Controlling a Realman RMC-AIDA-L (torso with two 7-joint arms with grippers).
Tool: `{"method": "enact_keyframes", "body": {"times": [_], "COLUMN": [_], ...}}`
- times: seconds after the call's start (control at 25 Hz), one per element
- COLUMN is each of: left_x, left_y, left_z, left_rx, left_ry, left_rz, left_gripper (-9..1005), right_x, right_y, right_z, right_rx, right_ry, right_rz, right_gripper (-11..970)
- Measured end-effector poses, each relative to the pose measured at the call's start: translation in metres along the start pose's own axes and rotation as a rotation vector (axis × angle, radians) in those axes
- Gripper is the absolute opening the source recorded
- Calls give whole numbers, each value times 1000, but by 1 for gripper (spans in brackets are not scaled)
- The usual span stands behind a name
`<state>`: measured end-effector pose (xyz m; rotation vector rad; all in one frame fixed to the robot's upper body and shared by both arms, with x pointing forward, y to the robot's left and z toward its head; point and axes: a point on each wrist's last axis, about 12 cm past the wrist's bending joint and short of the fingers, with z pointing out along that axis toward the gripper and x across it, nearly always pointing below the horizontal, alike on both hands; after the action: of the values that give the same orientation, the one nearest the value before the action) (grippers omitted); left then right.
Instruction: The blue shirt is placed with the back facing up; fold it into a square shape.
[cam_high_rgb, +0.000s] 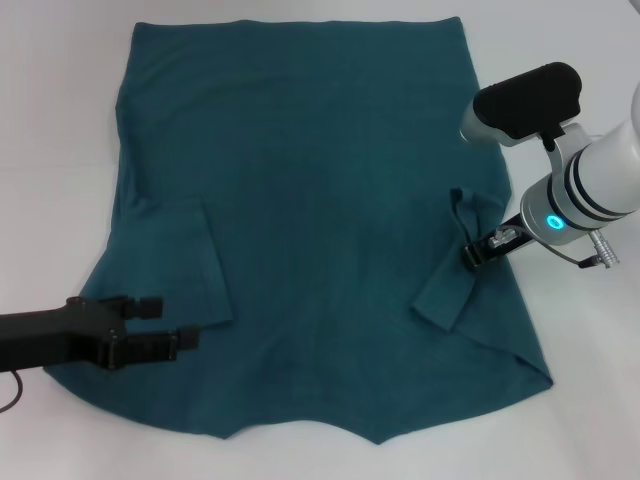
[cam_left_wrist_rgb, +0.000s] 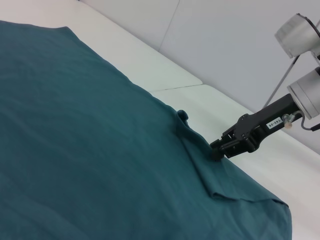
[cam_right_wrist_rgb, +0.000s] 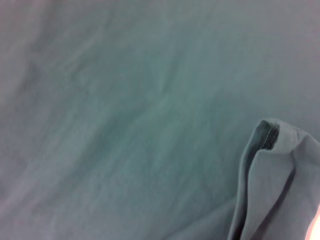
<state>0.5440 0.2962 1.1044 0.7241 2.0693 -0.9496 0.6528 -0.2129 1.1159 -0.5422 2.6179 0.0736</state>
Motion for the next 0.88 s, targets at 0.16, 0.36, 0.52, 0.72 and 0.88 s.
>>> {"method": "enact_keyframes", "body": {"times": [0.16, 0.36, 0.52, 0.72, 0.88], "left_x": [-1, -1, -1, -1, -1], "left_y": [0, 0, 1, 1, 1], "left_z": [0, 0, 1, 1, 1], "left_rx": [-1, -3, -4, -5, -5], "left_ry": [-1, -1, -1, -1, -1], "left_rz": [2, 2, 3, 3, 2], "left_gripper": [864, 865, 865, 865, 865], "right_x": [0, -1, -6, -17, -25], "right_y": [-1, 1, 1, 5, 8], "right_z": [0, 0, -1, -3, -3], "right_rx": [-1, -16, -26, -22, -22], "right_ry": [0, -15, -49, -101, -140], "right_rz": [4, 14, 20, 14, 13], "right_gripper": [260, 71, 0, 1, 2]}}
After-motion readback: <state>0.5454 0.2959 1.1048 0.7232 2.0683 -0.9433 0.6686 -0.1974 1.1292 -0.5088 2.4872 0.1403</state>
